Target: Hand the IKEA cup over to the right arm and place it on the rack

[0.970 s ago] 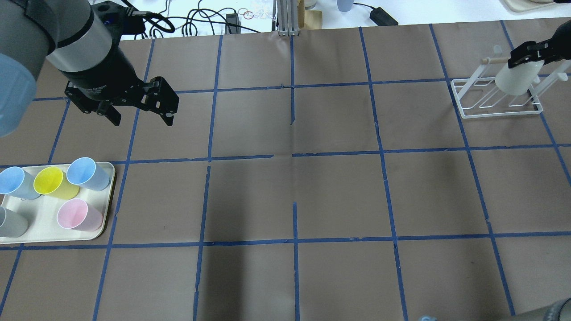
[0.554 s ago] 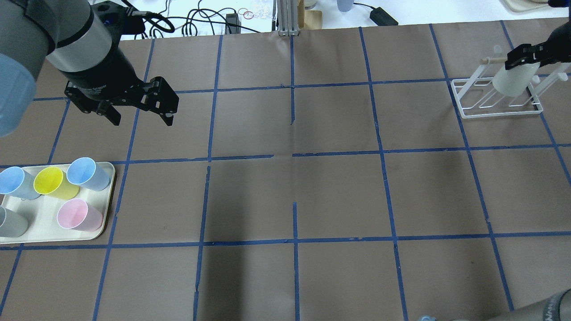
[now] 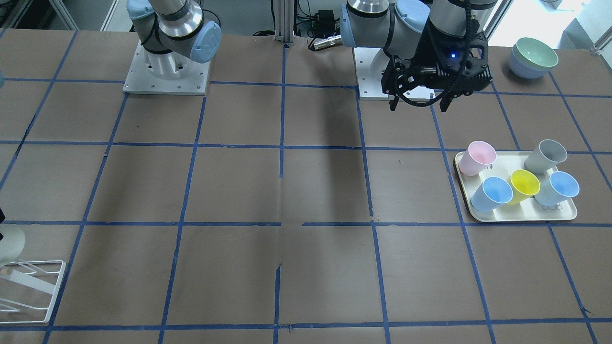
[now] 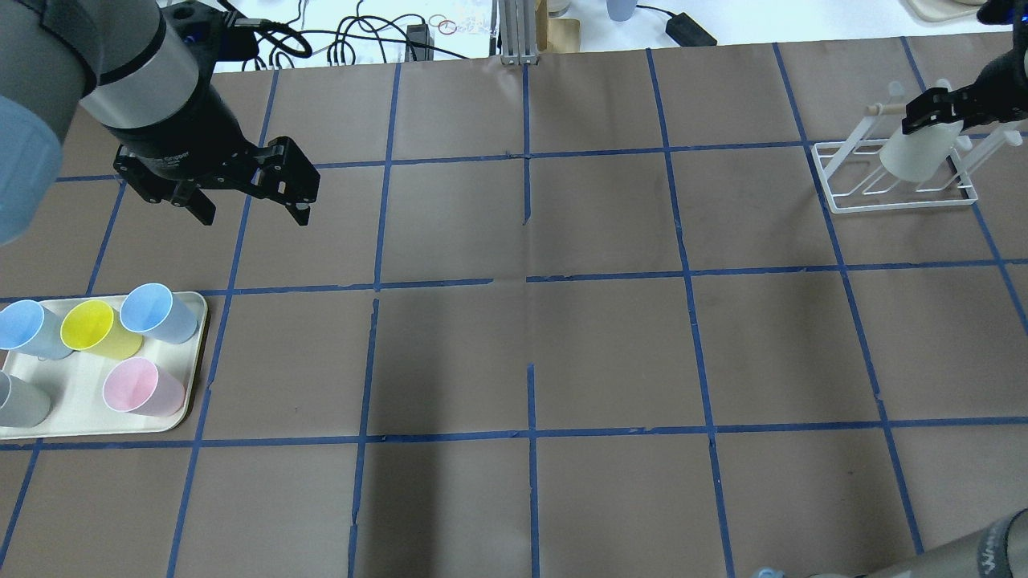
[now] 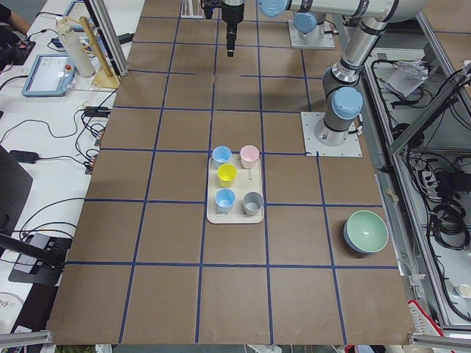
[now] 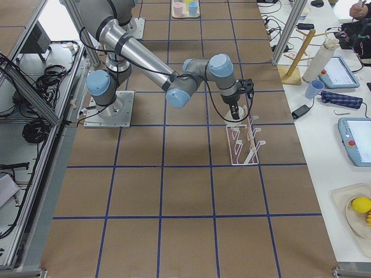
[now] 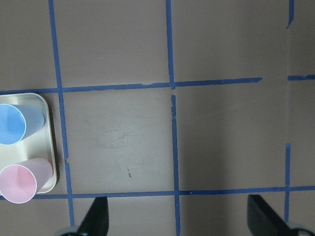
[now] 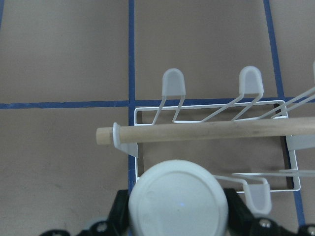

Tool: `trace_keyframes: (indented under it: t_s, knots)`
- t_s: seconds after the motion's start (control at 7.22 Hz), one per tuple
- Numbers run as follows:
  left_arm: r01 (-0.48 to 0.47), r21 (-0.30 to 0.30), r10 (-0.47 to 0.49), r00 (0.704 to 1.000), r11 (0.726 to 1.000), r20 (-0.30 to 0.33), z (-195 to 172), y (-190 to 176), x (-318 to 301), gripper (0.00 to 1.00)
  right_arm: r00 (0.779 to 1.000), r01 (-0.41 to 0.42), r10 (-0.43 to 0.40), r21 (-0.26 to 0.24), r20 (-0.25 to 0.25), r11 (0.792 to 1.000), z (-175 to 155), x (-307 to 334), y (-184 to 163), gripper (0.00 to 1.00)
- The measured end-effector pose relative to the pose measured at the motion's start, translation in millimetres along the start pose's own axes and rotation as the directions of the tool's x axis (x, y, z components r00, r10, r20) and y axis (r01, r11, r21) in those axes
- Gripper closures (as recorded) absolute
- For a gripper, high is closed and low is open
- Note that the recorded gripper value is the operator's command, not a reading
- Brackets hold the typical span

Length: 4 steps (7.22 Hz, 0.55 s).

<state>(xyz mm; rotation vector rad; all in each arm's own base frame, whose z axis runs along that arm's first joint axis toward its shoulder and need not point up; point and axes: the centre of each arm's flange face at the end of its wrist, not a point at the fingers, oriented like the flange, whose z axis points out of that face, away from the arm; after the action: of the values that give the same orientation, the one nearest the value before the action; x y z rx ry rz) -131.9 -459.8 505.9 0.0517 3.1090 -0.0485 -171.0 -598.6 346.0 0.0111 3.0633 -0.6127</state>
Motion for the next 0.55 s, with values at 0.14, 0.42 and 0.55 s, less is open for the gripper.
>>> trace_keyframes:
  t_s: [0.14,0.42,0.55]
  knots:
    - [0.001,0.001,-0.001,1.0,1.0,0.001,-0.3,-0.2,-0.5,0.0,1.0,-0.003,0.003,-0.01,0.005,1.0,6.6,1.0,1.3,0.99]
    - [0.002,0.002,-0.002,1.0,1.0,0.002,-1.0,0.0,-1.1,0.0,1.0,-0.007,0.007,-0.026,0.009,1.0,16.3,2.6,3.4,0.95]
    - [0.002,0.002,-0.002,1.0,1.0,0.002,-1.1,0.0,-1.2,0.0,1.0,-0.008,0.008,-0.032,0.008,0.999,18.2,3.1,4.2,0.93]
